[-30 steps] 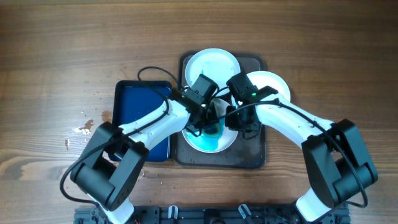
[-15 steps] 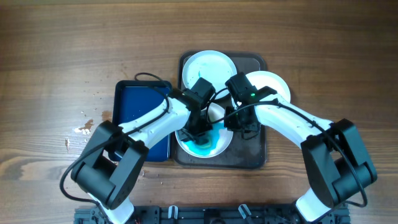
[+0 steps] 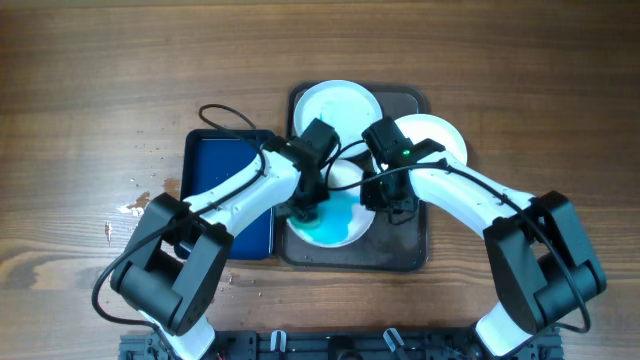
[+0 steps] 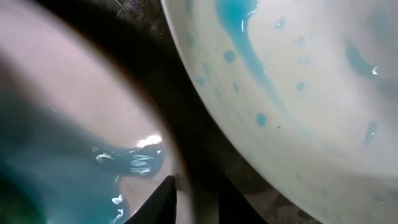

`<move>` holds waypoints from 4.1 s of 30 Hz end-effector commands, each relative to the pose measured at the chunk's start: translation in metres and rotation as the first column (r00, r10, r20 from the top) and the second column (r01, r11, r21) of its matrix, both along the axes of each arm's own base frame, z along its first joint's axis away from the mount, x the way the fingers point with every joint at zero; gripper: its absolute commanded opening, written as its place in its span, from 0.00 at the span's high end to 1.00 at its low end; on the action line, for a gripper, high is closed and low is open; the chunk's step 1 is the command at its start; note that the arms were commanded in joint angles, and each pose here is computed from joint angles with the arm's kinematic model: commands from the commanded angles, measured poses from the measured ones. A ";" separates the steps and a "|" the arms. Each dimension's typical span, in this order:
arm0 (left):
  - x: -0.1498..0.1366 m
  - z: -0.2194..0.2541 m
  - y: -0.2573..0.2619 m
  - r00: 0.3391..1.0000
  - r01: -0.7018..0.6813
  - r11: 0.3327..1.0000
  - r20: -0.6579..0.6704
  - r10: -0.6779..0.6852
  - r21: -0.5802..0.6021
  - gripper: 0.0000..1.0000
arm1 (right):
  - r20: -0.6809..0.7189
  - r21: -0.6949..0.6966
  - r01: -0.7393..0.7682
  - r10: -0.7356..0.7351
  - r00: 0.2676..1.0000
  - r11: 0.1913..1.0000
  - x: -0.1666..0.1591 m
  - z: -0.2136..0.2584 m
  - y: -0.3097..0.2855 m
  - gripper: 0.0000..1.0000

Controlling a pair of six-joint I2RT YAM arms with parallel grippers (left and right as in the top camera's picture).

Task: Clean dirty plates on tray and stack at the side
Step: 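Scrub the plate held by the right gripper with the left-held sponge, then put the sponge back into the blue tray with the left gripper, then lift the plate with the right gripper and tilt it over the blue tray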

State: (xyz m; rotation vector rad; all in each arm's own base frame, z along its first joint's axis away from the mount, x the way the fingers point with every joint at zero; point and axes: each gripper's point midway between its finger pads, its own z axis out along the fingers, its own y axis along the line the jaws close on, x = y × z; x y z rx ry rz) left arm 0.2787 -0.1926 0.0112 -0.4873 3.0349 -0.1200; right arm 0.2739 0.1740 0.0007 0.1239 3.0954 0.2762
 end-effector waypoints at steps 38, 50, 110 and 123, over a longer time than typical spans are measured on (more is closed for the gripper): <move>-0.008 0.054 0.179 0.964 -0.256 0.965 0.085 0.251 0.058 0.49 | 0.166 -0.046 -0.083 0.090 0.982 0.995 0.015 0.047 -0.012 0.96; -0.001 0.164 0.190 0.881 -0.236 0.953 0.372 0.292 -0.189 0.09 | 0.285 -0.090 -0.225 0.242 0.927 0.970 0.043 0.114 0.017 0.96; -0.043 0.235 0.191 0.759 -0.214 0.956 0.581 0.292 -0.200 0.00 | 0.672 -0.741 0.104 0.728 0.134 0.664 0.042 0.304 0.180 0.96; -0.043 0.235 0.191 0.759 -0.214 0.956 0.581 0.292 -0.200 0.00 | 0.667 -0.745 0.105 0.735 0.126 0.658 0.041 0.307 0.182 0.96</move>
